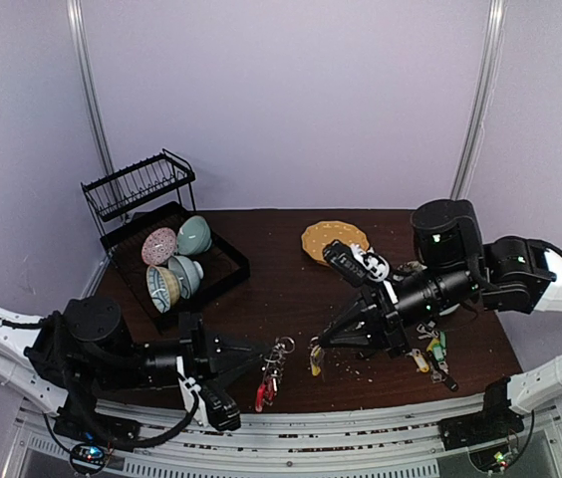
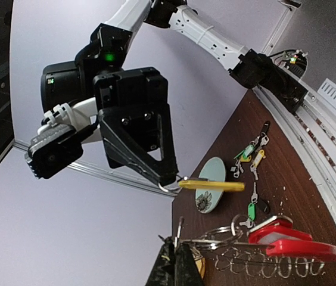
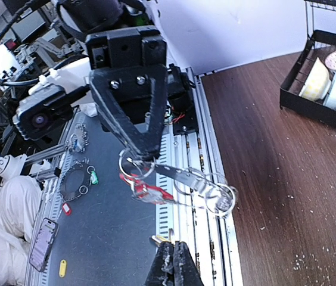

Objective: Put the keys on the keyring

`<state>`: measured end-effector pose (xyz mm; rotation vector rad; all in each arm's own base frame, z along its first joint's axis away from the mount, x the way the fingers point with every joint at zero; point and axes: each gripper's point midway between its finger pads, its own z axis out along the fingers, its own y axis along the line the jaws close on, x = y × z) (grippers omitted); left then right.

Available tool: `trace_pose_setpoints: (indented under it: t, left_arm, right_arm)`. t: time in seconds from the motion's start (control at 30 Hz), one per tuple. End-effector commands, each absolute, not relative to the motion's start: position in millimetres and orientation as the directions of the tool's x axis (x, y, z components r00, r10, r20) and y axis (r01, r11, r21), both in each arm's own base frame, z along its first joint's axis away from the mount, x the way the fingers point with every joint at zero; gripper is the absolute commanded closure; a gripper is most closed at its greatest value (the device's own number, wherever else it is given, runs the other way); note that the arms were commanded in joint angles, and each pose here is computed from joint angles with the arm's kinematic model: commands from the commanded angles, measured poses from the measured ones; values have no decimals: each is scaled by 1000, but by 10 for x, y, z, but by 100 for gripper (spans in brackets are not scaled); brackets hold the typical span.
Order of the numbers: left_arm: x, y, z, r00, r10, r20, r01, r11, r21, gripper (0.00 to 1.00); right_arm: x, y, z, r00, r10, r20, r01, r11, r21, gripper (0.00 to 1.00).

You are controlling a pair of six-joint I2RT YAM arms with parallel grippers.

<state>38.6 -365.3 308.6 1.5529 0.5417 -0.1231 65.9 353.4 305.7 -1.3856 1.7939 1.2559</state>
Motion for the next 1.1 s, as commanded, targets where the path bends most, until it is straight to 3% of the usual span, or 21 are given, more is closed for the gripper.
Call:
trace_pose_setpoints:
  t: [0.0, 0.43, 0.57, 0.77, 1.07]
  left_arm:
    - [291, -3701, 3409, 888, 179, -424, 414, 93, 906, 100]
    - [275, -3716, 3540, 845, 135, -517, 498, 150, 854, 100]
    - [278, -3730, 3587, 817, 130, -562, 544, 152, 826, 100]
    - [584, -3786, 3527, 649, 249, -719, 673, 252, 695, 100]
    - [765, -3566, 3618, 518, 164, -839, 743, 400, 537, 100]
  right_arm:
    - [543, 3547, 3291, -261, -387, -884, -949, -66, 309, 100]
    - [397, 3513, 3512, -246, -336, -909, -936, -159, 313, 100]
    - [473, 3509, 3472, -232, -356, -905, -952, -108, 287, 100]
    - [635, 3501, 3432, -187, -350, -918, -977, -28, 209, 100]
    - [927, 3469, 2326, -363, -446, -818, -932, 190, 310, 100]
